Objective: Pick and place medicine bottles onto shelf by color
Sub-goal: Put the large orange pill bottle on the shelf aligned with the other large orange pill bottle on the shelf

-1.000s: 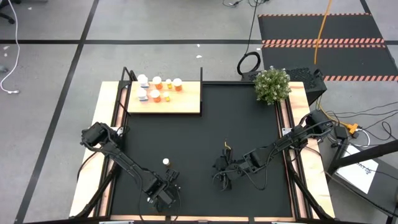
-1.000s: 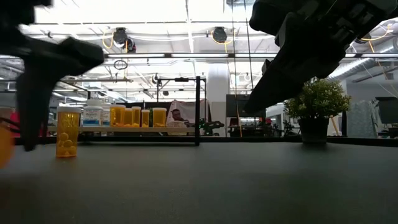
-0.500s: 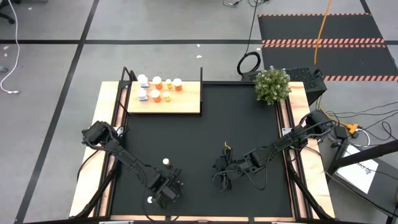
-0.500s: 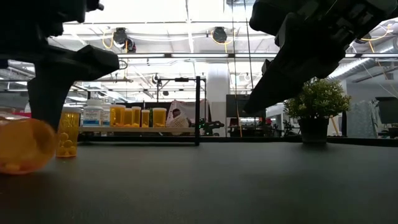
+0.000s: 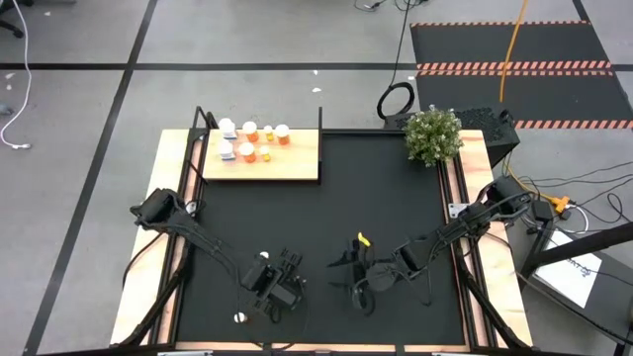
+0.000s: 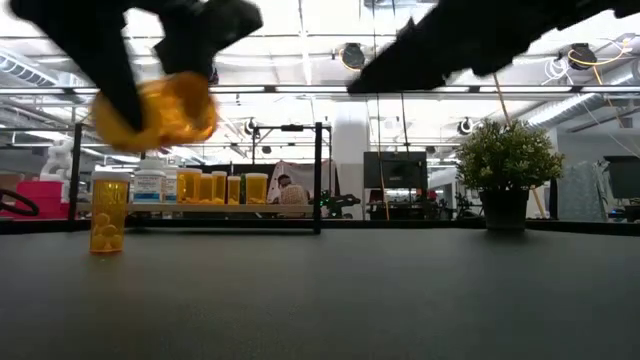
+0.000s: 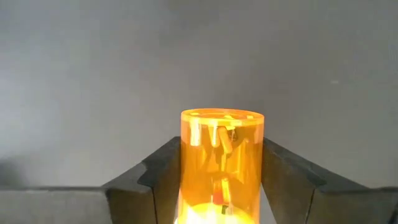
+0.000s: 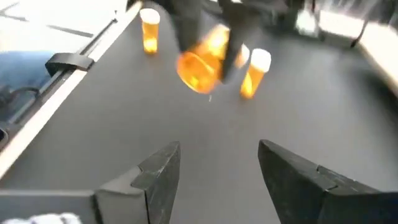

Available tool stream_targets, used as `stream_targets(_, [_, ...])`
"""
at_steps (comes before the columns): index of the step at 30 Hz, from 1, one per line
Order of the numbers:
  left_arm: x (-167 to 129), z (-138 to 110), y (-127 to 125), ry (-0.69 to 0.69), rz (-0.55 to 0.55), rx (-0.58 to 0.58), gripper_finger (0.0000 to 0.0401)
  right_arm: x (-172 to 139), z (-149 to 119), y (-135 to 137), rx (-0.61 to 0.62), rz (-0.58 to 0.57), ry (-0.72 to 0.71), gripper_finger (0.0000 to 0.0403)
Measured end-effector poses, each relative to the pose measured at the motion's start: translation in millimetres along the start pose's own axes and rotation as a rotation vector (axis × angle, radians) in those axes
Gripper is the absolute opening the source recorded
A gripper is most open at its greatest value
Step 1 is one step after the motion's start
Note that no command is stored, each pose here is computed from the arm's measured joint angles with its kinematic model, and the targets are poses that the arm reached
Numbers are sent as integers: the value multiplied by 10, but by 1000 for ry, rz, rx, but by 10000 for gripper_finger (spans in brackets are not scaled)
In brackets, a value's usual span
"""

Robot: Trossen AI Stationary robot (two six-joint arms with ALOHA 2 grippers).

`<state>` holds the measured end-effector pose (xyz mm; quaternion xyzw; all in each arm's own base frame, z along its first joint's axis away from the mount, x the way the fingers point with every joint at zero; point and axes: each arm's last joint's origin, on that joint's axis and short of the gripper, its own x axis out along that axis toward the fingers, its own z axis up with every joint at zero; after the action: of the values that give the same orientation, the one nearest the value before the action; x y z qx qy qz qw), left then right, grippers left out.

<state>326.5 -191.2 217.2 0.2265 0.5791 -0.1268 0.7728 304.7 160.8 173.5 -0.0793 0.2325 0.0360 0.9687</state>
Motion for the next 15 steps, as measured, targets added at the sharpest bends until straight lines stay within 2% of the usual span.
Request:
stream_targets(6, [-215, 131, 308, -34, 74, -54, 186, -29, 70, 31, -332, -103, -63, 212])
stream_targets(10, [-257, 166, 463, -54, 86, -78, 193, -27, 148, 2, -437, -154, -120, 221])
stream_targets(15, [-233, 150, 624, -47, 97, -105, 189, 22, 116, 17, -574, -171, -114, 257])
